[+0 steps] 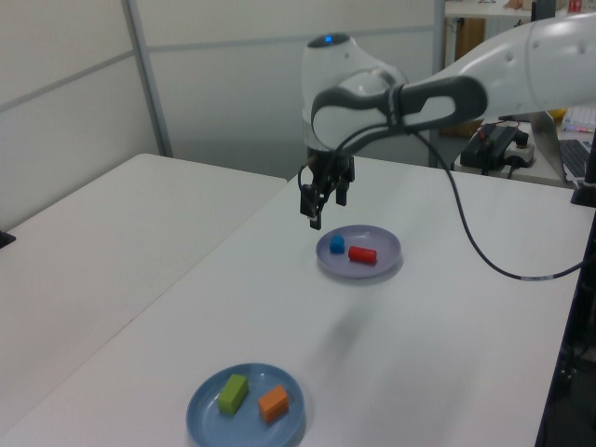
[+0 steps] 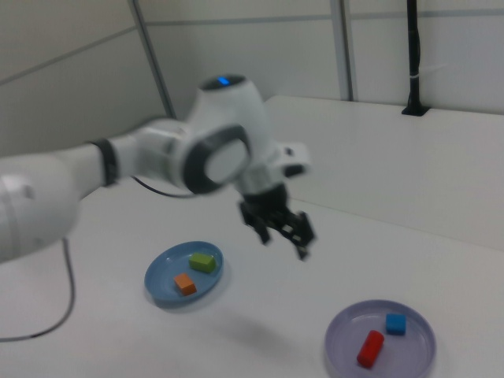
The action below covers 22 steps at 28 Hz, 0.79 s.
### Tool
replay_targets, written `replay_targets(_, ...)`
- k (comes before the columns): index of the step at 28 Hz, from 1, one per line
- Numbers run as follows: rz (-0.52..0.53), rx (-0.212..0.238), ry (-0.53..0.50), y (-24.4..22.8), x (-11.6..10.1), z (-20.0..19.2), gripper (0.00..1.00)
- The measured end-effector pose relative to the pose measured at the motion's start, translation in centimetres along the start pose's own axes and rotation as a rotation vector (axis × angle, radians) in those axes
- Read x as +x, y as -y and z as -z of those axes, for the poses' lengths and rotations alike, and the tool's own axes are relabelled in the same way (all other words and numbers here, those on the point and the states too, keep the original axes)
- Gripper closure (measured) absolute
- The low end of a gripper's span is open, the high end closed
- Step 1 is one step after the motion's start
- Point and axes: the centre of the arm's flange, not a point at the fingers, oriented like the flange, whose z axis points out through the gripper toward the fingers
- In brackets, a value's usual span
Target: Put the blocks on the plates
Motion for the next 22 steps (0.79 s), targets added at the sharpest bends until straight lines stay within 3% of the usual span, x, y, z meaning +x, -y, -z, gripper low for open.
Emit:
replay_targets(9, 0.032, 0.011, 0.016, 6.8, -4.6, 8.2, 0.00)
replay_targets(22, 0.046, 0.018, 0.025, 7.9, -5.7, 9.1, 0.00)
